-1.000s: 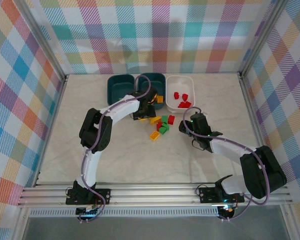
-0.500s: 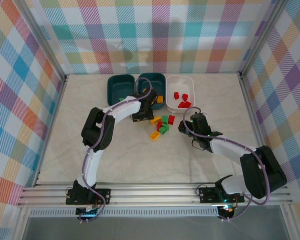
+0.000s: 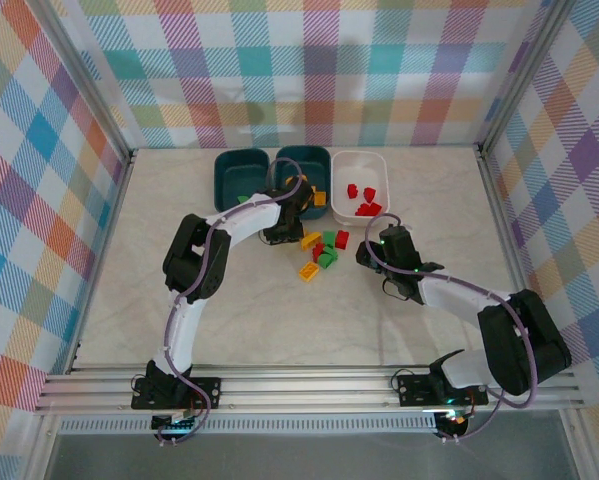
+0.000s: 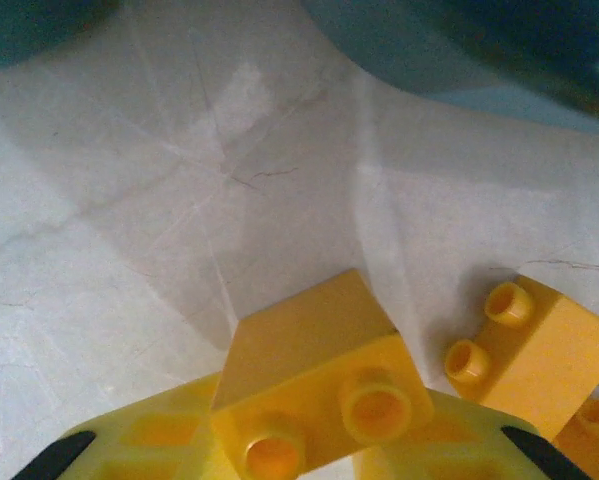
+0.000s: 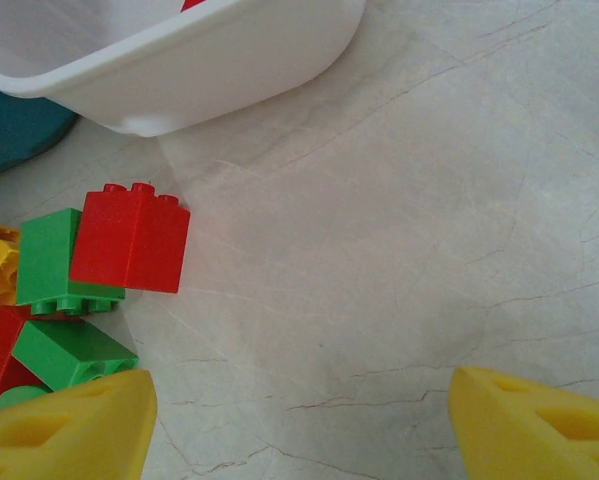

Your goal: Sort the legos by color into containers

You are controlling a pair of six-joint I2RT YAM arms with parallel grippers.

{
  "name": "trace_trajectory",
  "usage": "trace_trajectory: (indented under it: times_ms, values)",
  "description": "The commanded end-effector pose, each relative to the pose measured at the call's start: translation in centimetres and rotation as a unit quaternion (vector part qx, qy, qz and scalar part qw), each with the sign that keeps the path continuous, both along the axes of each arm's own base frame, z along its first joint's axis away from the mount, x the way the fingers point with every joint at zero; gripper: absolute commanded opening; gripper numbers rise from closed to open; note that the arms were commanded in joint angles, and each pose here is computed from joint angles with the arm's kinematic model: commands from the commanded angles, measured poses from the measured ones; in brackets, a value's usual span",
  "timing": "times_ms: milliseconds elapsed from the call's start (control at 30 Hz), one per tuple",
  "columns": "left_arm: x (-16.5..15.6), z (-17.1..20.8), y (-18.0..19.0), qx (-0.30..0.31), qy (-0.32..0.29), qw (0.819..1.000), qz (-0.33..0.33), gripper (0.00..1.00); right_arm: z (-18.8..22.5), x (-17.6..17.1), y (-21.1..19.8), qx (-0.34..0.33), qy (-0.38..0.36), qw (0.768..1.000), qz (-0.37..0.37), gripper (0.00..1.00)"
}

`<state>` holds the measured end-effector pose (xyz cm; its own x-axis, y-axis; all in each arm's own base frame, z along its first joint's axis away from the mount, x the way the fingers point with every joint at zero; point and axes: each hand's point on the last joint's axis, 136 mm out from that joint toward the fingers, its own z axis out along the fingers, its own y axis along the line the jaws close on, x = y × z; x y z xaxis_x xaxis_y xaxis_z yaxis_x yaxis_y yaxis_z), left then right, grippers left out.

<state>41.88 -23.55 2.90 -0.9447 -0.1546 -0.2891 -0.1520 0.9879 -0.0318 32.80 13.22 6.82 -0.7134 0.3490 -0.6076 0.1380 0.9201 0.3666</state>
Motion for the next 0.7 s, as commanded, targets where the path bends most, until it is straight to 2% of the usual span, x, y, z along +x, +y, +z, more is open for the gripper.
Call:
trace_trajectory:
  times_ms: [0,167,400,667]
  values:
    - [-0.6,-0.2,0.8,0.006,0.013,1.0,0.001,0.3,0.8,0.7,0.5,0.011,-0.004,1.0,0.0,0.77]
    - [-1.0,0.5,0.2,-0.006,0.01,1.0,-0.011,0.31,0.8,0.7,0.5,0.012,-0.004,1.0,0.0,0.77]
    - [-0.9,1.8,1.1,0.021,-0.009,1.0,-0.01,0.65,0.5,0.8,0.5,0.009,-0.001,1.0,0.001,0.77]
    - [1.7,2.1,1.3,0.047,-0.041,0.996,-0.06,0.67,0.5,0.9,0.6,0.008,0.0,1.0,0.001,0.77]
